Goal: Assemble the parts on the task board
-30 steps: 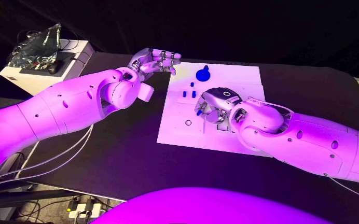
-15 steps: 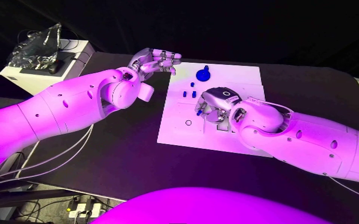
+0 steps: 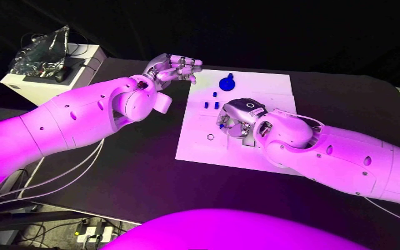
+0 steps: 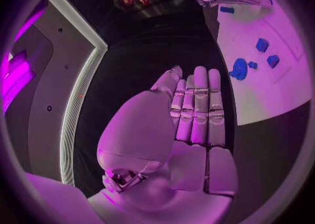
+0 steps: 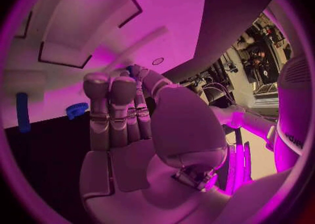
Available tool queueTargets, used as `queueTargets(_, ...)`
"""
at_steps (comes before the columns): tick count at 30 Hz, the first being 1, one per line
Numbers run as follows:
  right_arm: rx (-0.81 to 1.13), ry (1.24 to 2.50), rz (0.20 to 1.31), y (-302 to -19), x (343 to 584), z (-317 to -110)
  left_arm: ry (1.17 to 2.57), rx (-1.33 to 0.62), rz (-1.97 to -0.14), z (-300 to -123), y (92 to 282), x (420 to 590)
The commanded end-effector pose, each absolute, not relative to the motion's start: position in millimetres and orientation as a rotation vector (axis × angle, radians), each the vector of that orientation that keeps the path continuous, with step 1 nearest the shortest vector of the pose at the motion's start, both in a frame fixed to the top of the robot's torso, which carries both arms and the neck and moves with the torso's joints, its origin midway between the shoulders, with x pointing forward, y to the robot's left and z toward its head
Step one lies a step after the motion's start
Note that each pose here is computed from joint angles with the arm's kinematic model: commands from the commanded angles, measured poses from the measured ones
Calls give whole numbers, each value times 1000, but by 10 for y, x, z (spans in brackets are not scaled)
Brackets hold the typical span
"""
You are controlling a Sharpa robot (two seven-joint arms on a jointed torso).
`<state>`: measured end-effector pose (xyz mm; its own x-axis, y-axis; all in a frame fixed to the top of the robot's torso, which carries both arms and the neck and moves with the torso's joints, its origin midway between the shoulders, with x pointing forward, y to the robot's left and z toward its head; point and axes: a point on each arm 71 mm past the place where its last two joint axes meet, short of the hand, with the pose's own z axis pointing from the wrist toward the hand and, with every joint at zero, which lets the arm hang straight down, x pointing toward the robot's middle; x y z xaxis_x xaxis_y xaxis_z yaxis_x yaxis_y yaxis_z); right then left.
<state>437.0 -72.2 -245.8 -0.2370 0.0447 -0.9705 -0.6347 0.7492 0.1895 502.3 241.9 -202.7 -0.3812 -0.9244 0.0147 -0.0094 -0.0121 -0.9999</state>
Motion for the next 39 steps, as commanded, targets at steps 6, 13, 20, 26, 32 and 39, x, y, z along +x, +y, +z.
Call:
queueTargets(6,-469,1693,696,-746,4337,-2485,1490,-1014,-1512,-2020,2406,5020)
queueTargets(13,-417,1629,716,-803,4338,-2431,1491,-1015,-1509,-2022,2412,5021)
queueTargets(20,-343,1558,738,-892,4332,-2359,1493,-1017,-1507,-2031,2424,5029)
queueTargets(26,-295,1551,740,-1032,4352,-2306,1494,-1011,-1519,-2033,2432,5034)
queueTargets(32,-229,1579,715,-1310,4445,-2140,1493,-1009,-1520,-2036,2441,5037)
queueTargets(39,-214,1655,614,-1713,4653,-1964,1493,-1008,-1522,-2036,2442,5038)
